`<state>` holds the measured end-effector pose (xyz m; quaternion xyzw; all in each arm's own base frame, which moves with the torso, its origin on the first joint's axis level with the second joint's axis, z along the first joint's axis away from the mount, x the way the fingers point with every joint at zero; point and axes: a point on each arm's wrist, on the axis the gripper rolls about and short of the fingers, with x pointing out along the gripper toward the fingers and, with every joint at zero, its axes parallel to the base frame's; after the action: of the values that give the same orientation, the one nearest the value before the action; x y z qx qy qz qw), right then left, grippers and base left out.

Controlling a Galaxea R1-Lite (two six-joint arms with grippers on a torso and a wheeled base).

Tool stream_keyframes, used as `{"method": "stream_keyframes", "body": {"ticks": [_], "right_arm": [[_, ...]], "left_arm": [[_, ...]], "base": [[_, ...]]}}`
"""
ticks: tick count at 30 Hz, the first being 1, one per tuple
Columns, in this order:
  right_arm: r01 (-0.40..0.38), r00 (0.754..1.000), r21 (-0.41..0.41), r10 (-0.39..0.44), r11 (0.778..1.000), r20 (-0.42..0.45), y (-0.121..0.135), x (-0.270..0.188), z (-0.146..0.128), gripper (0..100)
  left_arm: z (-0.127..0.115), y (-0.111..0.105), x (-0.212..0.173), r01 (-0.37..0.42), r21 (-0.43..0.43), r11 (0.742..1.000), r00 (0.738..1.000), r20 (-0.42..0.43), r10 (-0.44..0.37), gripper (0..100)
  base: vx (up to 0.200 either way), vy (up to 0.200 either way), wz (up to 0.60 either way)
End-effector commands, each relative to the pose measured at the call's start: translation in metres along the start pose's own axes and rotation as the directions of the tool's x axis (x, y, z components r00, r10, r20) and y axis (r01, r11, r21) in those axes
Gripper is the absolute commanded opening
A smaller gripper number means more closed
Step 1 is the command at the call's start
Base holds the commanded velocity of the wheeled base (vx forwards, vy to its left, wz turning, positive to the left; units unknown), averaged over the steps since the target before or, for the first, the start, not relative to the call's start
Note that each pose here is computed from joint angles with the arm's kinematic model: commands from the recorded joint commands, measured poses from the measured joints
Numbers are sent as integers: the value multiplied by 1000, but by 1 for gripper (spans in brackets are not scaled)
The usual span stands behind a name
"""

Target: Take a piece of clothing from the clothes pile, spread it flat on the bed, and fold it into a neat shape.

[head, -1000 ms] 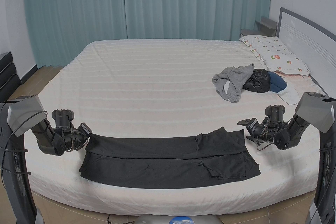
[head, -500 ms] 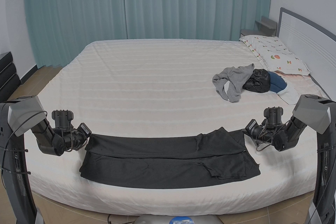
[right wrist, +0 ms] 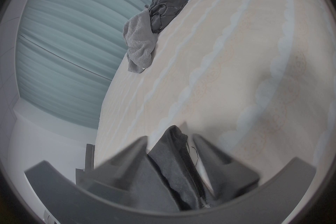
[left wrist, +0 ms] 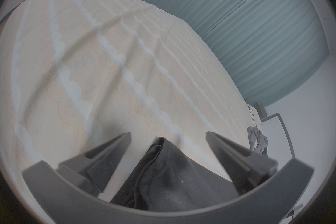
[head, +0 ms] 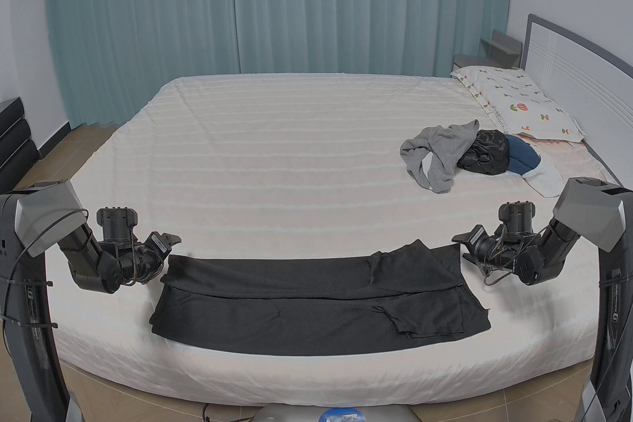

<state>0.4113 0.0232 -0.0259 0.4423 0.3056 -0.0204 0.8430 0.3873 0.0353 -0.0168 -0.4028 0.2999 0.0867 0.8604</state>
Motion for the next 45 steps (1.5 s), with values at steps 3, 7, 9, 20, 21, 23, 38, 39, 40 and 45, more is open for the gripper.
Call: {"method": "stream_keyframes", "body": {"ticks": [3,7,9,20,21,23,38,39,40,45], "right_arm": [[-18,1000,-1,18,1000,-6,11,-36,-1,100],[-40,999,-21,39,999,-23,18,-69,-12,100],[-56,998,-36,55,998,-39,25,-82,-21,100],[-31,990,-73,21,997,-138,22,-101,-54,100],[-27,989,-82,15,996,-146,21,-100,-55,100],[-21,986,-101,5,995,-164,18,-99,-60,100],[-43,971,-134,10,990,-238,10,-82,-74,100],[-43,971,-134,10,990,-238,8,-80,-75,100],[-40,970,-134,7,990,-241,7,-79,-76,100],[-36,970,-140,1,989,-243,5,-74,-76,100]], "left_arm": [[9,1,-6,4,-58,998,1000,22,-3,100],[15,2,-18,10,-92,996,999,33,-7,100],[9,7,-22,6,-98,995,1000,4,-5,100],[0,7,-40,-11,-102,995,1000,-23,9,100],[0,8,-41,-13,-103,995,1000,-25,11,100],[-1,9,-42,-18,-105,994,999,-28,15,100],[-5,13,-46,-33,-108,994,999,-41,29,100],[-5,13,-46,-34,-108,994,999,-42,30,100],[-5,13,-46,-33,-108,994,999,-41,29,100],[-5,12,-46,-31,-107,994,999,-40,27,100]], "base": [[0,0,0],[0,0,0],[0,0,0],[-55,0,0],[0,0,0],[0,0,0],[0,0,0],[0,0,0],[0,0,0],[0,0,0]]}}
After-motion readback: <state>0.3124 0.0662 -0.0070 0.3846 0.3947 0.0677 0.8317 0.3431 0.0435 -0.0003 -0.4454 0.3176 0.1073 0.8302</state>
